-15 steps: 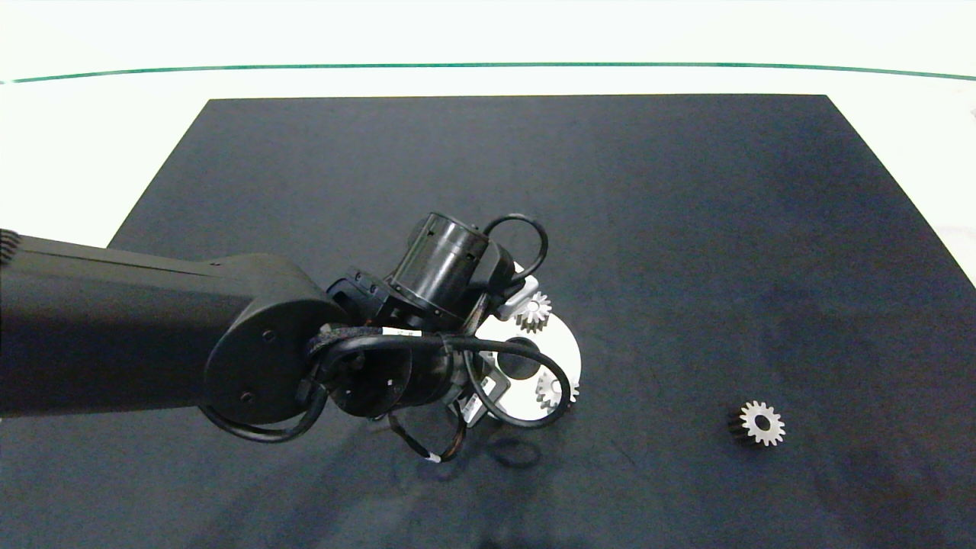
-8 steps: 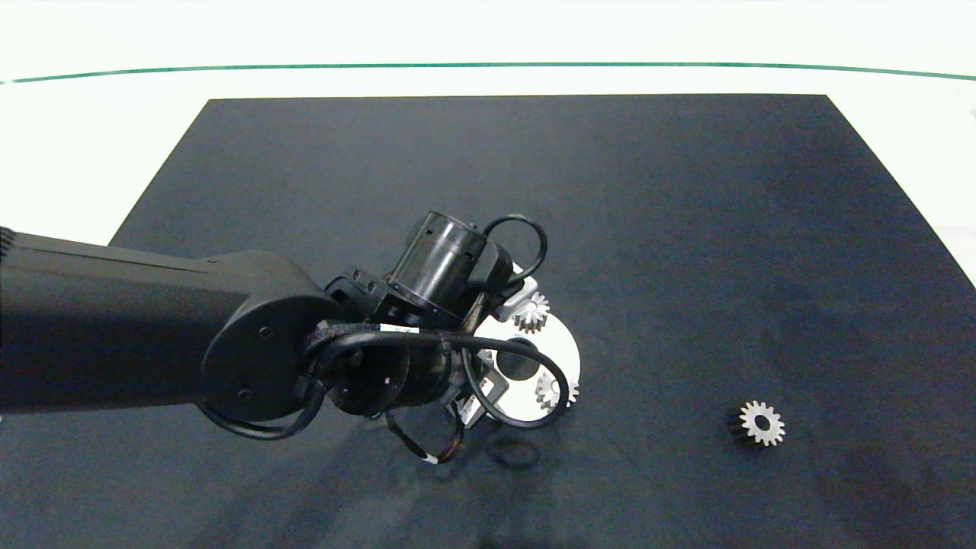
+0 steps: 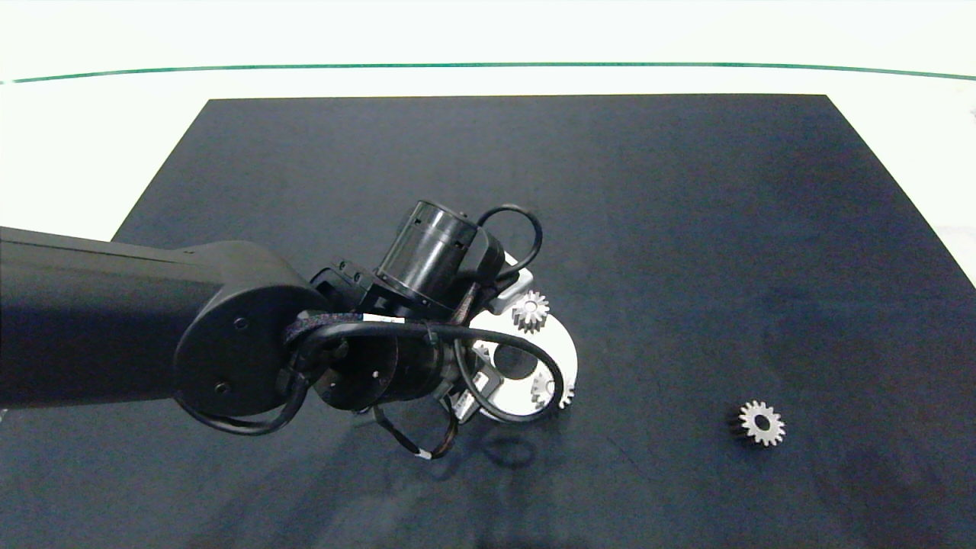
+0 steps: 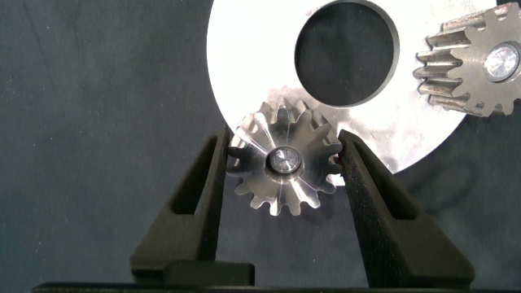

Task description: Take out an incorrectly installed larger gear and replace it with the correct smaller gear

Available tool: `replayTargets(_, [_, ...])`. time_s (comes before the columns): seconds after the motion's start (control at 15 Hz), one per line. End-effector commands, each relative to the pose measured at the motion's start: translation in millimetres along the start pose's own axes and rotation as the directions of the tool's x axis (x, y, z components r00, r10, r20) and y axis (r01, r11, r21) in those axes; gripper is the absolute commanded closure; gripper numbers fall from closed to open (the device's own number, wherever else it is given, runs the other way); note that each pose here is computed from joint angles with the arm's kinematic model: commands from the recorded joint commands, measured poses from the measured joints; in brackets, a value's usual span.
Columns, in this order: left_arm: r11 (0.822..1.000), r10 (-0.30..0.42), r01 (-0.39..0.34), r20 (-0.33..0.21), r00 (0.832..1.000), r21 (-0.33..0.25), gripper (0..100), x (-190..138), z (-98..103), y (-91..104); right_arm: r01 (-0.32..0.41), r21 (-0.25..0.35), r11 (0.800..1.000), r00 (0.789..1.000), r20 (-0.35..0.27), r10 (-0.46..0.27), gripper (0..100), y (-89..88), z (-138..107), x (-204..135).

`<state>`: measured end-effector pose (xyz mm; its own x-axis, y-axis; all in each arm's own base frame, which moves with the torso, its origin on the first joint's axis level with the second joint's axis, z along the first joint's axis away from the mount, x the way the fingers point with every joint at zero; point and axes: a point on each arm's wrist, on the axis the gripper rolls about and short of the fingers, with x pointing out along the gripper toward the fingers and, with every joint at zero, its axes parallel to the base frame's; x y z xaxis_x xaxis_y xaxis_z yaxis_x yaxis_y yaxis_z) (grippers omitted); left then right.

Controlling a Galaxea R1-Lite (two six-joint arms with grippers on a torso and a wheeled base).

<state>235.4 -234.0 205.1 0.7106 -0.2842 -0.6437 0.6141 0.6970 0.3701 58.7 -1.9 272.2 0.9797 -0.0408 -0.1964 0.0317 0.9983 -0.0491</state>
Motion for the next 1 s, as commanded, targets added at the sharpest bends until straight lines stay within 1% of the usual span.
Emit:
replayTargets(0.07, [1.0,-0.004,0.004,-0.007,1.0,0.008,100,-5.9,-1.1,-0.4,0.0,0.0,1.0,1.0,0.001,0.0,0,0.0,0.0,-0.6])
replayTargets(0.6, [1.0,0.0,0.0,0.013,1.0,0.003,100,-14.4,1.3,2.6,0.0,0.0,1.0,1.0,0.007,0.0,0,0.0,0.0,-2.3])
replayTargets(0.73, [1.0,-0.003,0.003,0.002,1.0,0.006,100,-18.9,0.5,3.9,0.0,0.0,1.0,1.0,0.007,0.0,0,0.0,0.0,-2.3])
replayTargets(1.0, [1.0,0.001,-0.001,0.025,1.0,0.0,100,-29.5,2.3,7.5,0.0,0.0,1.0,1.0,0.007,0.0,0,0.0,0.0,-2.3])
